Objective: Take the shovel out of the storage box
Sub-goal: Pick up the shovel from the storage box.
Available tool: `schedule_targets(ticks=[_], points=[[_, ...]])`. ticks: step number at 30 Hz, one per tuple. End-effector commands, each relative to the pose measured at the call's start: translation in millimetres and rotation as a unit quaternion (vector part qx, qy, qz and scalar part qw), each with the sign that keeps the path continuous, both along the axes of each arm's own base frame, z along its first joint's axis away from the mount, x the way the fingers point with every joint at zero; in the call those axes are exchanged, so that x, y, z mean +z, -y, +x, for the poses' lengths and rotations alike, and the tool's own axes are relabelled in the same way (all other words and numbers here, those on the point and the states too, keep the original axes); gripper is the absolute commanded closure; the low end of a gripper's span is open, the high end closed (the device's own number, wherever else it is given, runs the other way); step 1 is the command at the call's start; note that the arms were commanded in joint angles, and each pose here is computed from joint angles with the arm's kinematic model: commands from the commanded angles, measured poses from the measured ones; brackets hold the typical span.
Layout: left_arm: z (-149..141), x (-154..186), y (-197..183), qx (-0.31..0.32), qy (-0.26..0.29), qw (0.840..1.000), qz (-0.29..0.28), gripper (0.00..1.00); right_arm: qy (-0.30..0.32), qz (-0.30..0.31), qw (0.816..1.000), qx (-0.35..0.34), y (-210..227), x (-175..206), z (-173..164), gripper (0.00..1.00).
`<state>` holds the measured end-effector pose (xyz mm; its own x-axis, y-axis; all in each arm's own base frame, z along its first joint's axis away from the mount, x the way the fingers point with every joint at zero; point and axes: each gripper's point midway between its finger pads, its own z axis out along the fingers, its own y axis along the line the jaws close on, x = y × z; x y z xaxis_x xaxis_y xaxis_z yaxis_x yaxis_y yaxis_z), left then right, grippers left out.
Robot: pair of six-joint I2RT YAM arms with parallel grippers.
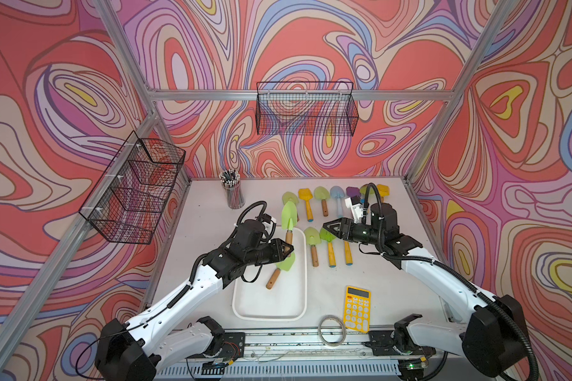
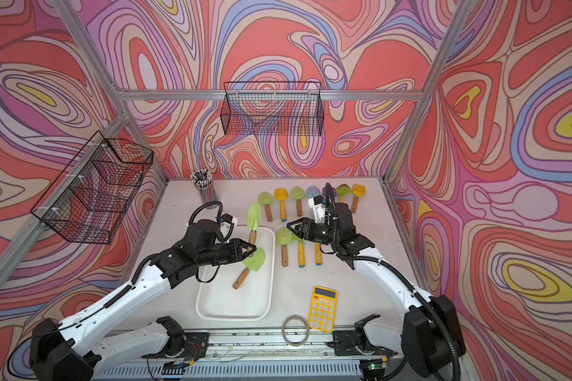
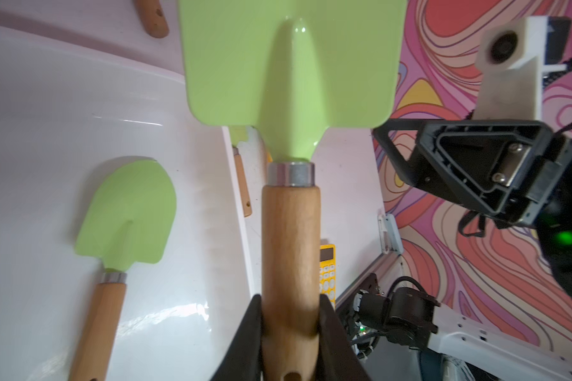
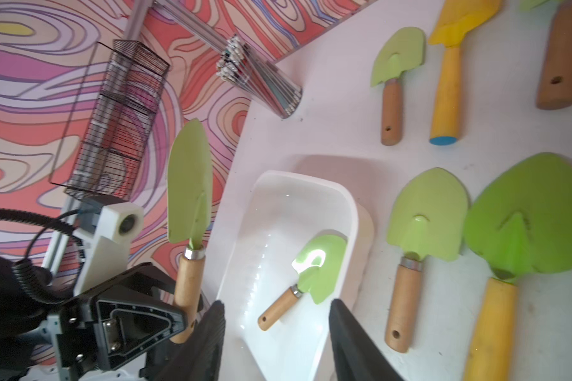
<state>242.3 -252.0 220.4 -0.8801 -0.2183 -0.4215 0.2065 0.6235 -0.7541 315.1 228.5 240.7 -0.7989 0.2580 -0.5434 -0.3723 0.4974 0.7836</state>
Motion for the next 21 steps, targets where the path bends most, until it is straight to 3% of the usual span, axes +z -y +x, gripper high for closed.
schedule_targets(ticks=[1,6,17,21], points=[[0,44,24,-0.040,0.038,0.993,-0.106,0.95,0.028,0.093,0.994,0.044,-14,39,-7,0.47],[-2,65,38,-0.066,0.047,0.980,-0.180,0.95,0.039,0.138,0.986,0.082,-21,49,-17,0.47],[-4,80,51,-0.097,0.044,0.962,-0.253,0.95,0.059,0.202,0.967,0.146,-29,69,-32,0.47],[-2,73,53,-0.096,0.032,0.964,-0.246,0.94,0.059,0.207,0.964,0.157,-31,70,-33,0.47]])
